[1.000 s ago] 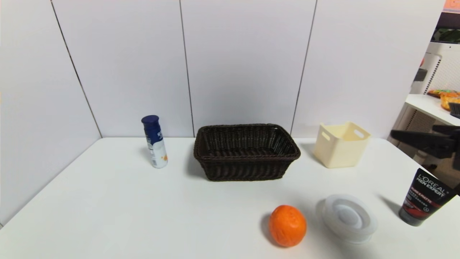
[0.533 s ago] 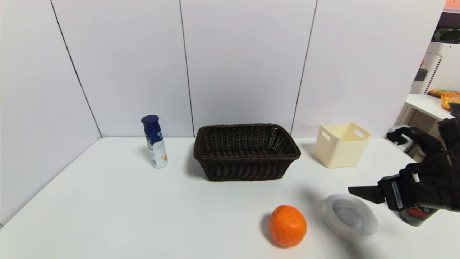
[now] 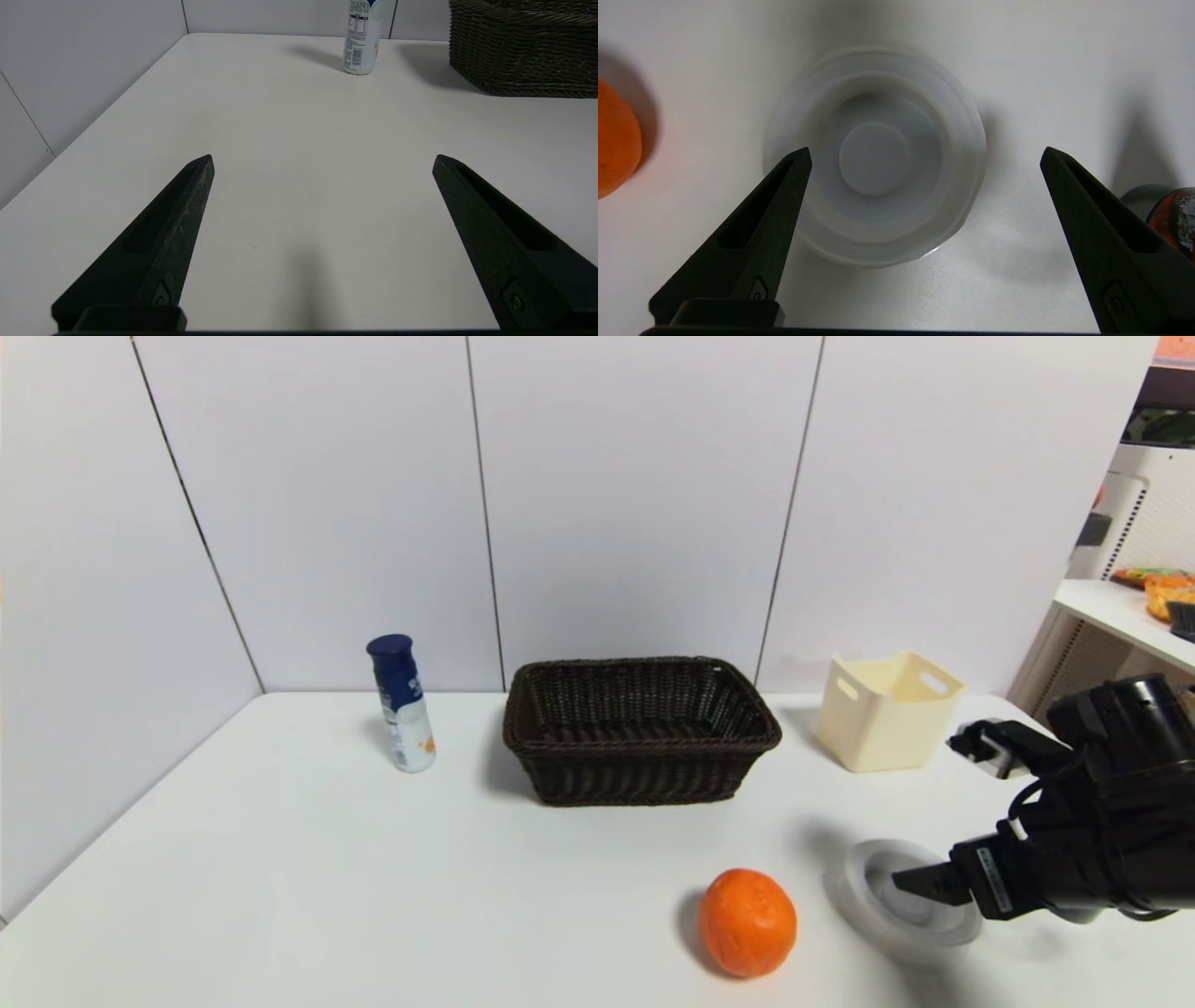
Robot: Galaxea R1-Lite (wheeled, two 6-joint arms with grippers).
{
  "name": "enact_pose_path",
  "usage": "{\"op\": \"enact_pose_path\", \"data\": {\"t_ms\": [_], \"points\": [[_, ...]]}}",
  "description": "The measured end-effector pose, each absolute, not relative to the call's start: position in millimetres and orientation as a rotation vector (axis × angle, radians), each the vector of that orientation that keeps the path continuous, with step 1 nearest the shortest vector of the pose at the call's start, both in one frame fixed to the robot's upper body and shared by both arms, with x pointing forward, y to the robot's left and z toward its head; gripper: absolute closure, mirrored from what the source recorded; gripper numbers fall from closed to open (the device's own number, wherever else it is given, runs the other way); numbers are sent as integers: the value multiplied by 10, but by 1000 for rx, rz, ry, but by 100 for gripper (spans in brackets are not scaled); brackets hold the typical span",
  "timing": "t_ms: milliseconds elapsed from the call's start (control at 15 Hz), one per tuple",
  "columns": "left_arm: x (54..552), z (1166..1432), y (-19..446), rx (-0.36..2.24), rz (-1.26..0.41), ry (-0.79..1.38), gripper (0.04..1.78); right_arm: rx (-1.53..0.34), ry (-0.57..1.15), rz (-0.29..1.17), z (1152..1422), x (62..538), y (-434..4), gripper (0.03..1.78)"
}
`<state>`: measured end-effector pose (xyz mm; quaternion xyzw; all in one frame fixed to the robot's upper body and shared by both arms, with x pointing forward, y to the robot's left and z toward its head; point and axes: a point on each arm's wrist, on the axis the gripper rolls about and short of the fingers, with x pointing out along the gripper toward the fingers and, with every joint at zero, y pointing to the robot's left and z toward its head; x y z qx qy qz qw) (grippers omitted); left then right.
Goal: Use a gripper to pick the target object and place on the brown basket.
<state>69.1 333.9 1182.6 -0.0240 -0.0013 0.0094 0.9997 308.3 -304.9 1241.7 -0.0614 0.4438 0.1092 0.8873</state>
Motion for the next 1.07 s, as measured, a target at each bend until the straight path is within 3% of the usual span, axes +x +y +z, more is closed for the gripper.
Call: {"op": "enact_pose_path", "data": {"t_ms": [1067], "points": [[690,11828,3339,-48,19,-4,13,-75,1005,130,12228,3407,-3268,12]]}}
